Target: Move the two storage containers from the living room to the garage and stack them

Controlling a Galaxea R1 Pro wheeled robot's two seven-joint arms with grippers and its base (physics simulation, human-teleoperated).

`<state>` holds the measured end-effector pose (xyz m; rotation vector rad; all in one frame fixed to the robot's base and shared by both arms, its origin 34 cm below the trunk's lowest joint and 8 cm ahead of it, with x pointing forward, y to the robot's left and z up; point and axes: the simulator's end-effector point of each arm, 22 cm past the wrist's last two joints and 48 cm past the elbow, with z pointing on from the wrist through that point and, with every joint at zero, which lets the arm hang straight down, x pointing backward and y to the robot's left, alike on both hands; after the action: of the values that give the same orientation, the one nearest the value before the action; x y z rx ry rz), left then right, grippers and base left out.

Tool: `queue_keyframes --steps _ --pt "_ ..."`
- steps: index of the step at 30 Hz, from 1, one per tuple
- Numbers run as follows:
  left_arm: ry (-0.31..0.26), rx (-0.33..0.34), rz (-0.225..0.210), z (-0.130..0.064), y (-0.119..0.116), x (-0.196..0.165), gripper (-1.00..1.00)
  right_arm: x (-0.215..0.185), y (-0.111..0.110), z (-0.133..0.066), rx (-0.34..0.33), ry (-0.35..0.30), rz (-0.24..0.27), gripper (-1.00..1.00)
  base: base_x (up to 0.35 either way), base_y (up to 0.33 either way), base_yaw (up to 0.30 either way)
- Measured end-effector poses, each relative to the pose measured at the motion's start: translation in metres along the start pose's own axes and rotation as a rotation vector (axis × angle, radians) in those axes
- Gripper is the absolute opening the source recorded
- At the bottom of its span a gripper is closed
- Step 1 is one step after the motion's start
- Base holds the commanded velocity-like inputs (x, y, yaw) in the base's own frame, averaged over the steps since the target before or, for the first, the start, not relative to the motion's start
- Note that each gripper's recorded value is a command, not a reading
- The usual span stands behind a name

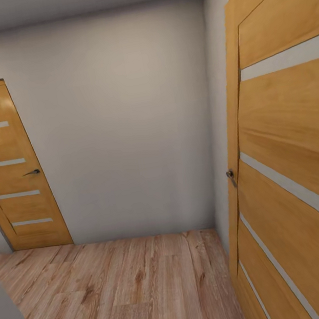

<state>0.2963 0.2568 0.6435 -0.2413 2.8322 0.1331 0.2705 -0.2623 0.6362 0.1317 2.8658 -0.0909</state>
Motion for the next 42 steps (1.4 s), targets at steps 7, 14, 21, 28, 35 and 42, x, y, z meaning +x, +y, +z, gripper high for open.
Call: queue_keyframes --steps 7,14,21,28,35,42 --pt "-0.001 0.0 0.0 0.0 -0.0001 -0.0004 1.0 -0.0002 0.0 0.0 0.0 -0.001 0.001 1.0 0.0 0.0 0.2" --pt "-0.001 0.001 0.001 0.0 -0.0007 -0.0004 1.0 -0.0001 -0.0001 0.0 0.0 -0.001 0.001 1.0 0.0 0.0 0.026" --pt "0.001 0.002 0.002 -0.0001 -0.0012 0.0003 1.0 0.0001 -0.0001 0.0 0.0 0.0 0.001 1.0 0.0 -0.032 0.001" --pt "0.0 0.0 0.001 0.0 -0.0002 -0.0001 1.0 0.0001 -0.0001 0.0 0.0 0.0 0.001 1.0 0.0 -0.104 0.0" --pt "-0.001 0.0 0.002 0.0 -0.0003 -0.0004 1.0 -0.0003 0.0 0.0 0.0 -0.001 0.0 1.0 0.0 -0.005 0.0" --pt "0.0 0.001 0.001 -0.0001 -0.001 0.0 1.0 -0.0004 0.0 0.0 0.0 -0.002 0.0 1.0 0.0 0.0 0.0"
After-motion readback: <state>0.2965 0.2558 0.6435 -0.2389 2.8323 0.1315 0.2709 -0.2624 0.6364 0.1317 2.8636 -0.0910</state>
